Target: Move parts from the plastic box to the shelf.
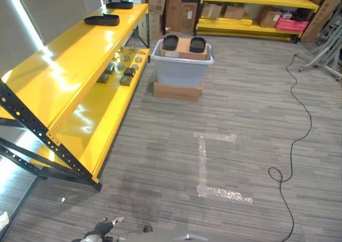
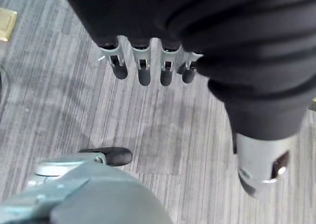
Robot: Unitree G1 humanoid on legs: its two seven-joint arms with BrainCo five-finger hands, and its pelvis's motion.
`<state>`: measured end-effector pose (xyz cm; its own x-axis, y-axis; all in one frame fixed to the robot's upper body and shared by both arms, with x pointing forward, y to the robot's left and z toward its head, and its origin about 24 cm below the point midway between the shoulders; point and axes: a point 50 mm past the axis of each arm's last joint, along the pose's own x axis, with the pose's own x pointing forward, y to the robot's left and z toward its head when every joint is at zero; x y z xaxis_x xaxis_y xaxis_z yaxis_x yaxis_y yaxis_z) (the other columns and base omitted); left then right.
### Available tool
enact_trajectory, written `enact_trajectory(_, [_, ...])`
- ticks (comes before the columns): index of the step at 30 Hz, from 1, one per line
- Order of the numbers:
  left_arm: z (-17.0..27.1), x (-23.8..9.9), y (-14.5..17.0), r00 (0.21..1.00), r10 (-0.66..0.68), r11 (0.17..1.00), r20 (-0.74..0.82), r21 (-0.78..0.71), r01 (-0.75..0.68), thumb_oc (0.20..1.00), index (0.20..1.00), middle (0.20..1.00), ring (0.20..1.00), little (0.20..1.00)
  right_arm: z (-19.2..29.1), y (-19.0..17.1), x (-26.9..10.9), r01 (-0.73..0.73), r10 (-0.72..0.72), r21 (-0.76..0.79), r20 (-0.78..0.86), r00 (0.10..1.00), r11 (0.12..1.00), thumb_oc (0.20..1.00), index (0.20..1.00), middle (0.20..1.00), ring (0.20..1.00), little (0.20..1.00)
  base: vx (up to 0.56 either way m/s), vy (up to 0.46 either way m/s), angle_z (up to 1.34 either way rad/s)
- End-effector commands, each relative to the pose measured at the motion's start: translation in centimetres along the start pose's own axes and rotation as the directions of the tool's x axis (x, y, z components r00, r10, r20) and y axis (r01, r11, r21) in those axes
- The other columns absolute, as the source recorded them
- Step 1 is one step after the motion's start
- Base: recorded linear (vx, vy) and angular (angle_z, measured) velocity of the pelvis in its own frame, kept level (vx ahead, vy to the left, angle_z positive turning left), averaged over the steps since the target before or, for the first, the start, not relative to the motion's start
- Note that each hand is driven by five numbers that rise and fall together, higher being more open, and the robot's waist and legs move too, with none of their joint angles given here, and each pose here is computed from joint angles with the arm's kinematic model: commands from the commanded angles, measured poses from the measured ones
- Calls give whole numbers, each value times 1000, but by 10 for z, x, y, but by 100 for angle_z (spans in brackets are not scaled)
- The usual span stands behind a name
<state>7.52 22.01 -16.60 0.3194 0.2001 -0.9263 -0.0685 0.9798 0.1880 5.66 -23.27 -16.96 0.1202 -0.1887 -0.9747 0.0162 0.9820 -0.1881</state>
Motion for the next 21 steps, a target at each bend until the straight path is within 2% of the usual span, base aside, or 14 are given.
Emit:
enact_trajectory(1, [9,3,-2,999,48,999,-20,14,-48,1000,1000,1000,1000,1000,-14,-7,0,46,-38,78,-103,994,996,1000,1000,1000,1000,1000,0,0,0])
enact_trajectory(7, [0,3,-2,993,75,997,-96,-4,-76,1000,1000,1000,1000,1000,-26,-13,-2,131,-116,67,-203,972,989,1000,1000,1000,1000,1000,0,0,0])
enact_trajectory(21, [-4,2,-7,992,68,994,-106,96,-58,1000,1000,1000,1000,1000,-26,-16,-3,196,-190,7,-220,957,981,1000,1000,1000,1000,1000,5,10,0])
